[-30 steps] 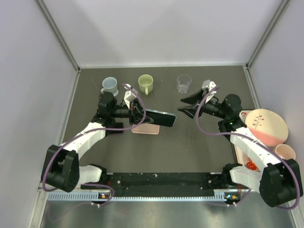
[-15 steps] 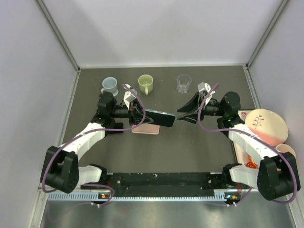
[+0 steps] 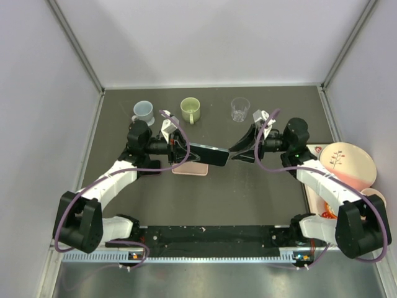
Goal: Take the phone out of the phone case
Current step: Remove the phone case from the phone.
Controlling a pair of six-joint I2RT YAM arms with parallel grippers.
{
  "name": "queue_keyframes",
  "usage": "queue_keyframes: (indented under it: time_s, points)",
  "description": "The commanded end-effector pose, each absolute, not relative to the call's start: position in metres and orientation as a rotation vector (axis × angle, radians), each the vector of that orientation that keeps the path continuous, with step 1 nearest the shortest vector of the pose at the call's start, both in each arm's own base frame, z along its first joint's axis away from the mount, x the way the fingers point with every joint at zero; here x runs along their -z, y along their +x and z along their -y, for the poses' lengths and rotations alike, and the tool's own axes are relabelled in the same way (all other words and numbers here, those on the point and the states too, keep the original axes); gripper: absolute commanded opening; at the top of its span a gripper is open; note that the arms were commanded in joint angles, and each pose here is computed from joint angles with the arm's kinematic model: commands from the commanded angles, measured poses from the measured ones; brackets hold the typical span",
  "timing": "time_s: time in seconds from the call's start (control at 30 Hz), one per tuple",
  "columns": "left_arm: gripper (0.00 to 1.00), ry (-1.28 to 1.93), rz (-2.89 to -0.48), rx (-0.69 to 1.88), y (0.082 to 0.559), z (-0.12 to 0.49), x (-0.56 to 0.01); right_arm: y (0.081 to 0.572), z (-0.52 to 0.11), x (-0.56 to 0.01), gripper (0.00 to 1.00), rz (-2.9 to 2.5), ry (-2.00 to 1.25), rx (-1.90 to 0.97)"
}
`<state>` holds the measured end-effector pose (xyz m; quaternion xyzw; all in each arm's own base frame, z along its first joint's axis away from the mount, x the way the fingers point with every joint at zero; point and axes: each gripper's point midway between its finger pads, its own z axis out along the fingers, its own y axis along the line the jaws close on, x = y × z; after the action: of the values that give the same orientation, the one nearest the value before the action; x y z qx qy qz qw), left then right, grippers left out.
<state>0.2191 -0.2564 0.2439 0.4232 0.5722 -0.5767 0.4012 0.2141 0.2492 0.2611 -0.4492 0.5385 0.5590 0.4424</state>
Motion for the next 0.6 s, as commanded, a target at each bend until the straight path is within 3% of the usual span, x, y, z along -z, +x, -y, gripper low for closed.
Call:
queue_keyframes:
  time_s: [0.0,0.17,0.37,0.57]
  points:
    - [0.0,1.15,-1.296,1.398,0.2143,0.2561,-0.2742,0.2153,-0.2549,-0.2759,0.37,-1.265,-1.171,-1.362]
    - [0.0,1.153,-1.297,1.403,0.2132,0.2559,-0.273,0.2122,-0.2548,-0.2792,0.26,-1.274,-1.172,-1.4]
    - [0.0,1.166,-1.285,1.407,0.2102,0.2553,-0.2742,0.2082,-0.2547,-0.2827,0.24,-1.264,-1.187,-1.429]
    - [0.0,1.168,-1.283,1.407,0.2097,0.2556,-0.274,0.207,-0.2547,-0.2819,0.14,-1.257,-1.201,-1.436]
